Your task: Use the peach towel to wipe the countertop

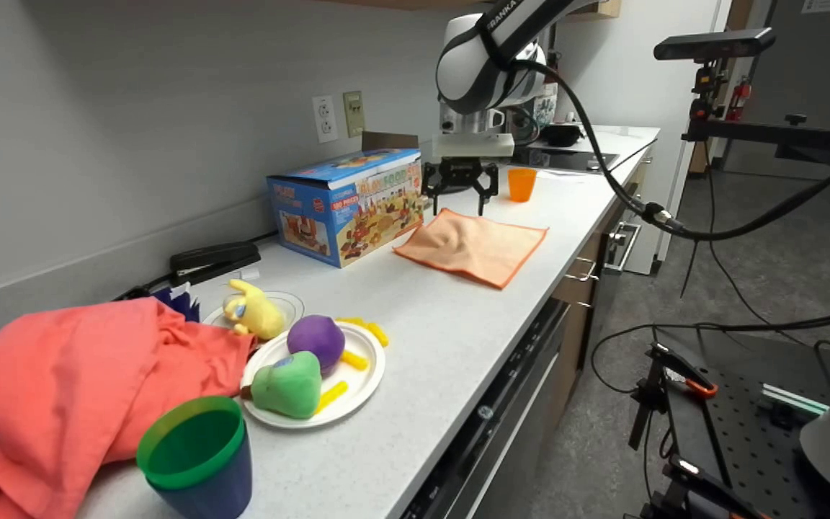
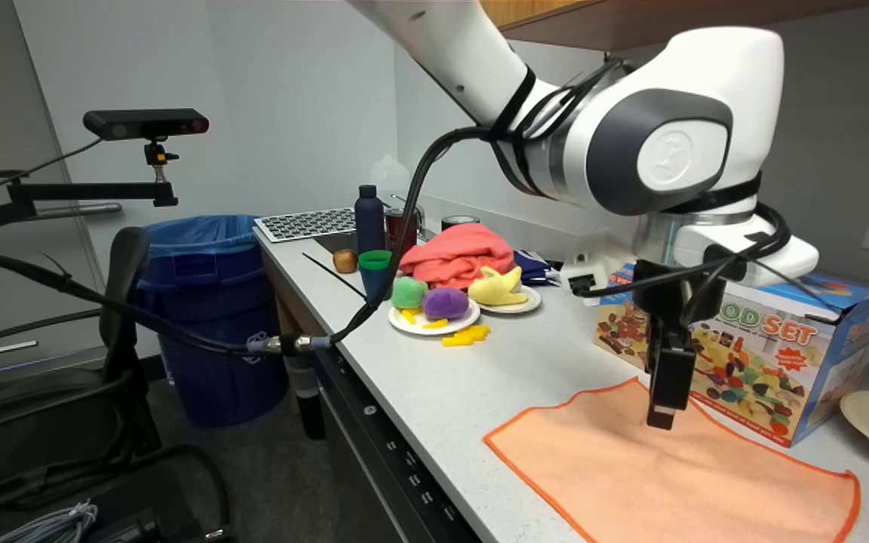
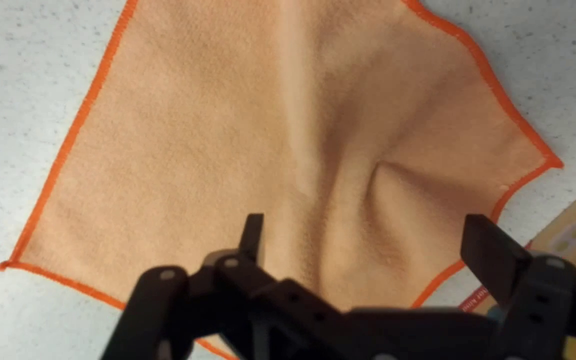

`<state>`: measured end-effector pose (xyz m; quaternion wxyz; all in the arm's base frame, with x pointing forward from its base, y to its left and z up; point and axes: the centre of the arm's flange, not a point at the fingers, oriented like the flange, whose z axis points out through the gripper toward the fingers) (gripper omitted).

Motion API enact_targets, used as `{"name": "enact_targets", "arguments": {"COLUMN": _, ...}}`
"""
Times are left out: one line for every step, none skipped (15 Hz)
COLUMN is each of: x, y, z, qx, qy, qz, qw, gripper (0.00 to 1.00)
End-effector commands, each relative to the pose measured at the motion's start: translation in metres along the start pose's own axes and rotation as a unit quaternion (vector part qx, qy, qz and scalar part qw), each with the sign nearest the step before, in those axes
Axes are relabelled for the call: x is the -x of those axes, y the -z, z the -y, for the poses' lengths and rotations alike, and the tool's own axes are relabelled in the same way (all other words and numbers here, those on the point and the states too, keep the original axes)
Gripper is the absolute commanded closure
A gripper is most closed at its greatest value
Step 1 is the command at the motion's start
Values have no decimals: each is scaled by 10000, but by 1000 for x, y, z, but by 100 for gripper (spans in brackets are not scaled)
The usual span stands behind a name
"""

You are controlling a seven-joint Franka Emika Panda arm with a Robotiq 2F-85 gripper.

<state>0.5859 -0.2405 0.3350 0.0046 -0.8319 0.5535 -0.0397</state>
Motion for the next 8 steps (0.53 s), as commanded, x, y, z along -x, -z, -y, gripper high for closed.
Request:
{"name": "enact_targets", "arguments": {"x": 13, "y": 50, "z": -2, "qx": -234, "qy": 248, "qz": -31, "qw": 9994, "gripper": 0}}
{"name": "enact_targets", "arguments": {"x": 14, "y": 60, "z": -2, "qx": -310, "qy": 266, "qz": -48, "qw": 9992, "gripper": 0}}
{"name": "enact_targets", "arguments": {"x": 16, "y": 70, "z": -2, "qx": -400, "qy": 253, "qz": -83, "qw": 9988, "gripper": 0}}
{"name": "enact_targets", "arguments": {"x": 17, "y": 79, "z": -2, "qx": -480, "qy": 210, "qz": -106, "qw": 9986, "gripper": 0}}
{"name": "enact_targets", "arguments": {"x": 6, "y": 60, "z": 4, "qx": -360, "qy": 149, "qz": -153, "qw": 9991, "gripper": 0}}
{"name": "enact_targets", "arguments": {"x": 7, "y": 68, "z": 4, "qx": -419, "qy": 153, "qz": -183, "qw": 9988, "gripper": 0}}
{"name": "enact_targets", "arguments": {"x": 8, "y": 74, "z": 3, "qx": -451, "qy": 155, "qz": -196, "qw": 9987, "gripper": 0}}
{"name": "enact_targets", "arguments": {"x": 8, "y": 76, "z": 3, "qx": -464, "qy": 155, "qz": -201, "qw": 9986, "gripper": 0}}
